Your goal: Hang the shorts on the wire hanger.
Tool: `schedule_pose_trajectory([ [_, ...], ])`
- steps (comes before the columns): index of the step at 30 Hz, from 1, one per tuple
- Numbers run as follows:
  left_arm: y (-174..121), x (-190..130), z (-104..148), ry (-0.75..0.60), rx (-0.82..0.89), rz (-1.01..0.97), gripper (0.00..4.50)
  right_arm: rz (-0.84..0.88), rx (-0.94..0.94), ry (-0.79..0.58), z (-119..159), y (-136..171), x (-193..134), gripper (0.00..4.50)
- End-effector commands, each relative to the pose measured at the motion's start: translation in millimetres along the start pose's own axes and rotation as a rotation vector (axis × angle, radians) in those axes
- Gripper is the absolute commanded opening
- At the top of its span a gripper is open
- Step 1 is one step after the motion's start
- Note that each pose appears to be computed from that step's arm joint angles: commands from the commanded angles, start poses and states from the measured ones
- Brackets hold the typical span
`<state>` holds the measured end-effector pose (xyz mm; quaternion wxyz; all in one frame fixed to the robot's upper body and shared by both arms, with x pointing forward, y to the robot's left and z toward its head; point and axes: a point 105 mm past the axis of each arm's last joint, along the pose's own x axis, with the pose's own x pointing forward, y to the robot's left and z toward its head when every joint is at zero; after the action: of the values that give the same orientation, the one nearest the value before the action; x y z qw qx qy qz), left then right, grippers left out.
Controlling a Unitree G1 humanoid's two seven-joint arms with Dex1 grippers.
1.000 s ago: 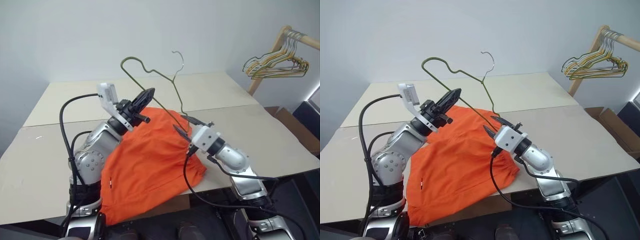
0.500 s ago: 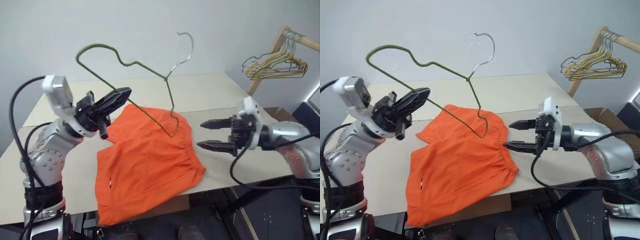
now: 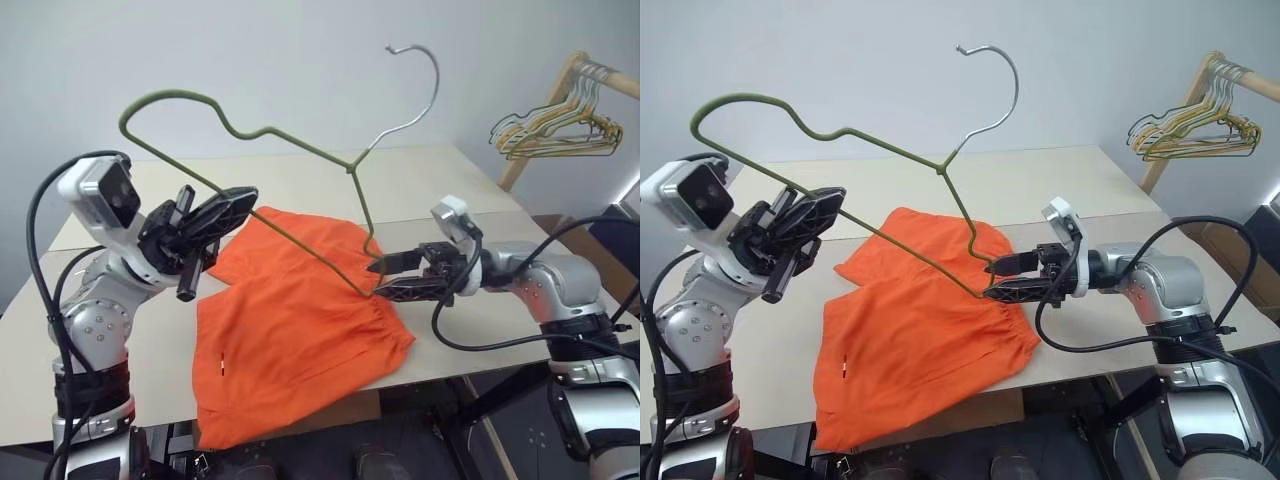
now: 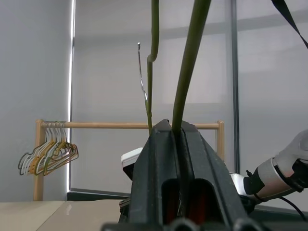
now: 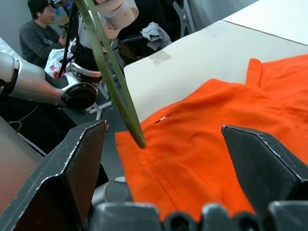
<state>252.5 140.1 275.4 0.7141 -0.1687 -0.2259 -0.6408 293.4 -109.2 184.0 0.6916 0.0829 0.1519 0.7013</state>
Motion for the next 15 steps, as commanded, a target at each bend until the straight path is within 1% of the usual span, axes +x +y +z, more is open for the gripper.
schedule_pose_trajectory([
  [1, -5.5, 5.6, 4.2, -0.014, 0.042, -0.016, 0.0, 0.023, -0.073, 0.006, 14.1, 8.8, 5.4, 4.48],
  [4, -5.5, 6.5, 3.4, -0.02, 0.045, -0.013, 0.0, 0.028, -0.083, 0.012, 13.2, 10.0, 8.1, 4.48],
  [9, -6.1, 7.8, 1.6, -0.025, 0.047, -0.015, 0.0, 0.041, -0.096, -0.003, 19.5, 12.9, 11.7, 4.48],
  [10, -5.5, 8.3, 1.4, -0.027, 0.046, -0.015, 0.0, 0.043, -0.1, -0.002, 20.0, 13.4, 12.4, 4.13],
  [11, -5.1, 8.8, 1.1, -0.029, 0.046, -0.015, 0.0, 0.044, -0.102, -0.002, 20.3, 13.9, 12.9, 4.0],
  [15, -4.9, 11.2, -1.3, -0.023, 0.043, -0.026, 0.0, 0.054, -0.094, -0.003, 20.8, 15.3, 12.7, 2.68],
])
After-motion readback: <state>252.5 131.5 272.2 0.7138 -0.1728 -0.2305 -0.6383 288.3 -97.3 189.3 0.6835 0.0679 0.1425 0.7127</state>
